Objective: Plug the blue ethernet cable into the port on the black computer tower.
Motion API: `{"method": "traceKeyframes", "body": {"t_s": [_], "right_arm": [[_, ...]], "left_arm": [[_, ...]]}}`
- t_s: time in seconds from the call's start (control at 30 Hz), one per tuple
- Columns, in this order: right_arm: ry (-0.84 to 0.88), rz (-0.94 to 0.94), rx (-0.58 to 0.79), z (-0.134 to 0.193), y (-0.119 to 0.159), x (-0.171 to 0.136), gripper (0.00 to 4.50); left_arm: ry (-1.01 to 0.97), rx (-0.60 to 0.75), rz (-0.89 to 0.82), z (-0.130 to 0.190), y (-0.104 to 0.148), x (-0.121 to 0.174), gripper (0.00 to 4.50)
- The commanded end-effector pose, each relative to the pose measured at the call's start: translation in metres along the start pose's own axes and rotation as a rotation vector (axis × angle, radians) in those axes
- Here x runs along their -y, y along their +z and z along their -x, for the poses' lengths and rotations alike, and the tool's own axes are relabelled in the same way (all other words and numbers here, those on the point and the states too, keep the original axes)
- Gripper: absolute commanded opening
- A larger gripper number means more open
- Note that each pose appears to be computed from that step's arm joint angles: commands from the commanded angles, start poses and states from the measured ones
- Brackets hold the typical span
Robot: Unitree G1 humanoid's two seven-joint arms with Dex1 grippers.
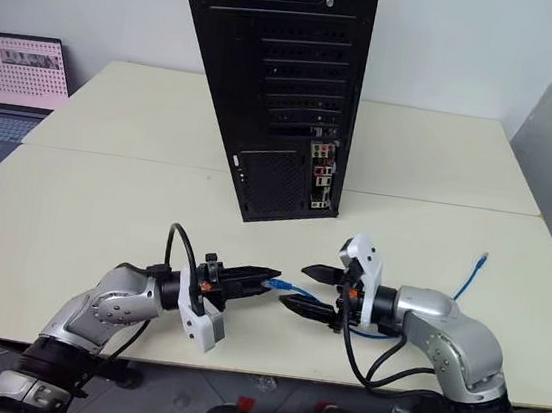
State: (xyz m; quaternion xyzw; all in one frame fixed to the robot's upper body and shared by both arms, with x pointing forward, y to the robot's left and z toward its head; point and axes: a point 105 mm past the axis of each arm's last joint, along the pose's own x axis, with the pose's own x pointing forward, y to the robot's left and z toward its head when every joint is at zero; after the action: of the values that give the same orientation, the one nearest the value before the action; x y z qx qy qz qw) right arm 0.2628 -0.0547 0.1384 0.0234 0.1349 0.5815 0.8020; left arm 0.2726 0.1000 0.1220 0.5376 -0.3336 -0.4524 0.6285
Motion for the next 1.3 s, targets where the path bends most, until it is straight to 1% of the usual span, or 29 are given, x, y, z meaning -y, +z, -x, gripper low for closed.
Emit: {"method": "traceKeyframes", "body": {"t_s": [0.03, 0.1, 0.17, 0.2, 0.27, 0.37, 0.47, 0.67, 0.7, 0.93, 1.03, 1.1, 1.13, 1.3], "right_arm": [[0.043, 0.026, 0.041, -0.009, 0.012, -0.010, 3.80], [0.048, 0.025, 0.047, -0.011, 0.013, -0.011, 3.80], [0.047, 0.026, 0.053, -0.013, 0.014, -0.011, 3.41], [0.045, 0.028, 0.054, -0.014, 0.015, -0.011, 3.31], [0.036, 0.028, 0.060, -0.016, 0.016, -0.009, 2.78], [0.033, 0.029, 0.066, -0.016, 0.017, -0.009, 2.18], [0.032, 0.031, 0.060, -0.017, 0.017, -0.008, 1.31], [0.023, 0.028, 0.052, -0.017, 0.016, -0.006, 0.06], [0.021, 0.026, 0.052, -0.017, 0.016, -0.005, 0.01], [0.024, 0.015, 0.044, -0.016, 0.017, -0.002, 0.01], [0.026, 0.014, 0.035, -0.014, 0.017, -0.001, 0.01], [0.026, 0.022, 0.028, -0.012, 0.017, 0.000, 0.01], [0.024, 0.027, 0.026, -0.011, 0.017, 0.000, 0.01], [-0.007, 0.080, 0.036, -0.005, 0.024, 0.002, 0.01]], "left_arm": [[0.059, 0.003, -0.053, -0.002, 0.000, -0.013, 0.26], [0.064, 0.001, -0.058, -0.002, 0.000, -0.014, 0.26], [0.065, 0.002, -0.064, -0.003, 0.000, -0.014, 0.26], [0.066, 0.003, -0.066, -0.003, 0.000, -0.013, 0.26], [0.067, 0.001, -0.065, -0.003, 0.001, -0.012, 0.26], [0.073, 0.001, -0.057, -0.003, 0.002, -0.010, 0.26], [0.077, 0.003, -0.056, -0.004, 0.003, -0.008, 0.26], [0.092, -0.006, -0.061, -0.005, 0.003, -0.007, 0.26], [0.093, -0.005, -0.060, -0.006, 0.004, -0.007, 0.26], [0.101, -0.002, -0.060, -0.010, 0.006, -0.004, 0.26], [0.064, -0.034, -0.034, -0.009, 0.000, 0.004, 0.26], [0.068, -0.051, -0.013, -0.007, -0.003, 0.004, 0.96], [0.068, -0.060, 0.003, -0.006, -0.004, 0.005, 1.00], [0.105, -0.201, 0.173, 0.009, -0.026, 0.001, 1.96]]}}
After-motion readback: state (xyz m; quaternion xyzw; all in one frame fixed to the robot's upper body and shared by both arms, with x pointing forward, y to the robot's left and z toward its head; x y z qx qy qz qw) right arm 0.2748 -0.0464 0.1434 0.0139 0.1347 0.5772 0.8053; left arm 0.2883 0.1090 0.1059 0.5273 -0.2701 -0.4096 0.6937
